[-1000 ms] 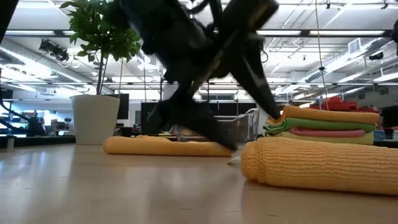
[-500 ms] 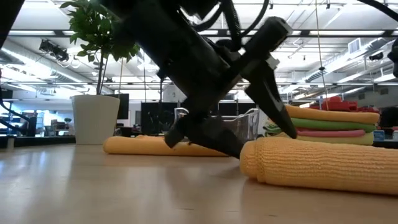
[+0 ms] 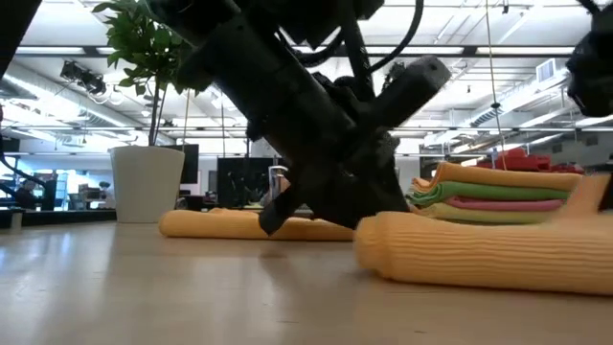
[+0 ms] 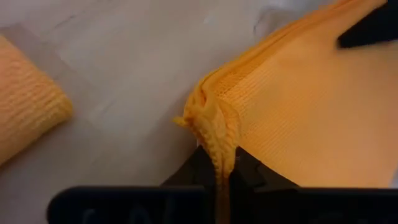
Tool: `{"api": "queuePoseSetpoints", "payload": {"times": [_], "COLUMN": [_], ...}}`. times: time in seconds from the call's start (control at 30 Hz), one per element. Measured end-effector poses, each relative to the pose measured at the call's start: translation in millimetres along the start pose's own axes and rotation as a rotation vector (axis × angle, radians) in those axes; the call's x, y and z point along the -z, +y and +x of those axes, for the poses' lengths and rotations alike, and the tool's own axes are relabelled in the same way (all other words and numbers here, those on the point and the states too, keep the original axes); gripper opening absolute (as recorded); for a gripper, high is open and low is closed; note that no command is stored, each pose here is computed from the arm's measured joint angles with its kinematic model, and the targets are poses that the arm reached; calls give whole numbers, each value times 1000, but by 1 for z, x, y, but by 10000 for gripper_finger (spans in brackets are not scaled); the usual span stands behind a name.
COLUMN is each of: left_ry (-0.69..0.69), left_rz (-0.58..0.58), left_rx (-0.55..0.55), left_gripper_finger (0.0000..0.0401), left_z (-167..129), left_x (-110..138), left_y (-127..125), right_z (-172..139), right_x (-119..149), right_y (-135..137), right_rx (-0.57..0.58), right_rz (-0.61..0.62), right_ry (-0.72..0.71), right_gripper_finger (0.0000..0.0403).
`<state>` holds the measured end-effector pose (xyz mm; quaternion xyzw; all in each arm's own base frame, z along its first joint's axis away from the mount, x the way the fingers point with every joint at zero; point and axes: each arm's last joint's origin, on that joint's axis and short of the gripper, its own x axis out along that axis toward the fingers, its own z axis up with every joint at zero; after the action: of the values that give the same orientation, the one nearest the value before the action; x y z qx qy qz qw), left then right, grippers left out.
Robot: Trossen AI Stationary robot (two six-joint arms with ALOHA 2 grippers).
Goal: Fold microfiber towels
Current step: Stack the bottom orange towel on top of the top left orange towel
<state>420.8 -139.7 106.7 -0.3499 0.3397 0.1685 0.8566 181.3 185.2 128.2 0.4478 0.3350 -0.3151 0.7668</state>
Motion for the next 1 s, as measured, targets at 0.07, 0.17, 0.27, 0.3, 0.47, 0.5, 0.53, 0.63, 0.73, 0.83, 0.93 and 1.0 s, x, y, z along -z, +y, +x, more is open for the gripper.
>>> {"api": "queuePoseSetpoints", "payload": {"times": [0.07,0.17,0.27,0.3,0.47,0.5,0.53,0.63,0.73,0.83,0.93,1.0], "left_ry": [-2,-48,-97,-101,-141,-129,-114,-68,-40,-14,23,70], "left_rz": [46,106,143,162,154,148,153,194,232,254,278,278], "left_rx": [3,47,-8,-64,-222,-265,-317,-450,-547,-627,-653,-663], "left_gripper_finger": [19,11,11,12,11,11,11,11,11,11,11,11], "left_z": [-11,-40,-78,-90,-152,-159,-161,-160,-160,-157,-150,-142], "left_x": [-5,-19,-30,-30,-44,-45,-45,-48,-57,-68,-73,-72], "left_y": [-4,-20,-28,-27,-19,-14,-8,9,23,37,53,68], "right_z": [-6,-19,-32,-34,-33,-31,-27,-13,4,25,42,52], "right_x": [-4,-17,-38,-47,-100,-112,-125,-164,-194,-210,-215,-217], "right_y": [10,29,53,61,102,107,109,115,112,107,102,102], "right_rx": [-25,-58,-72,-74,-74,-68,-54,-65,-73,-55,-23,-27], "right_rz": [-19,-59,-104,-119,-194,-203,-212,-204,-190,-172,-139,-127], "right_ry": [-3,-34,-83,-102,-185,-203,-219,-256,-239,-196,-156,-155], "right_gripper_finger": [9,7,7,6,5,5,5,5,5,4,4,4]}}
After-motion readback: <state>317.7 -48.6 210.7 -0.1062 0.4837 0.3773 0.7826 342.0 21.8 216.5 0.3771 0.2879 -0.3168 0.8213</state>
